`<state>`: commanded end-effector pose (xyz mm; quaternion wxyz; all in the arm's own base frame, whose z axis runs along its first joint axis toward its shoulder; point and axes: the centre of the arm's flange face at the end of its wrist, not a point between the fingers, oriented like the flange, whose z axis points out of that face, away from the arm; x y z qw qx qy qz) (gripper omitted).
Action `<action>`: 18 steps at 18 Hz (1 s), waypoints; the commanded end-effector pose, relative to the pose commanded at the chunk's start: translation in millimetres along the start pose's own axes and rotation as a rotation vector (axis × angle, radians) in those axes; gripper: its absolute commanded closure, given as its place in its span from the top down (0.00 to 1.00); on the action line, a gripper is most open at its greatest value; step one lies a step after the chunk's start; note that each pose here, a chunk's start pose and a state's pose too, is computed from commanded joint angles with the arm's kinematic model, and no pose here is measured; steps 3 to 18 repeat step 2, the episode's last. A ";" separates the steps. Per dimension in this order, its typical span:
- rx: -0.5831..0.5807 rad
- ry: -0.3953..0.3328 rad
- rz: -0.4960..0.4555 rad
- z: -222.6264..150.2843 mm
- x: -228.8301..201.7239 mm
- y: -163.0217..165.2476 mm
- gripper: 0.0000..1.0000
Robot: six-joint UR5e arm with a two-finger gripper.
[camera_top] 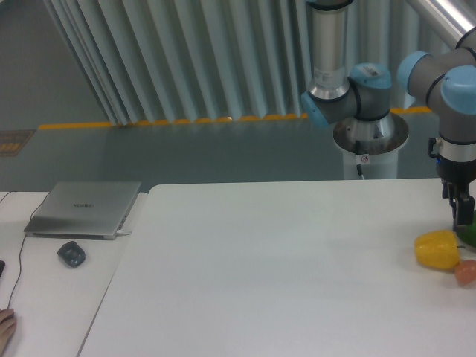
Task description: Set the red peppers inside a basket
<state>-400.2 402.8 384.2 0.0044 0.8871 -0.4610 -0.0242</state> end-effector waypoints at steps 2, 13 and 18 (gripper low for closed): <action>-0.001 0.002 0.002 0.9 -0.2 0.2 1.00; -0.001 0.002 0.002 0.9 -0.2 0.2 1.00; -0.001 0.002 0.002 0.9 -0.2 0.2 1.00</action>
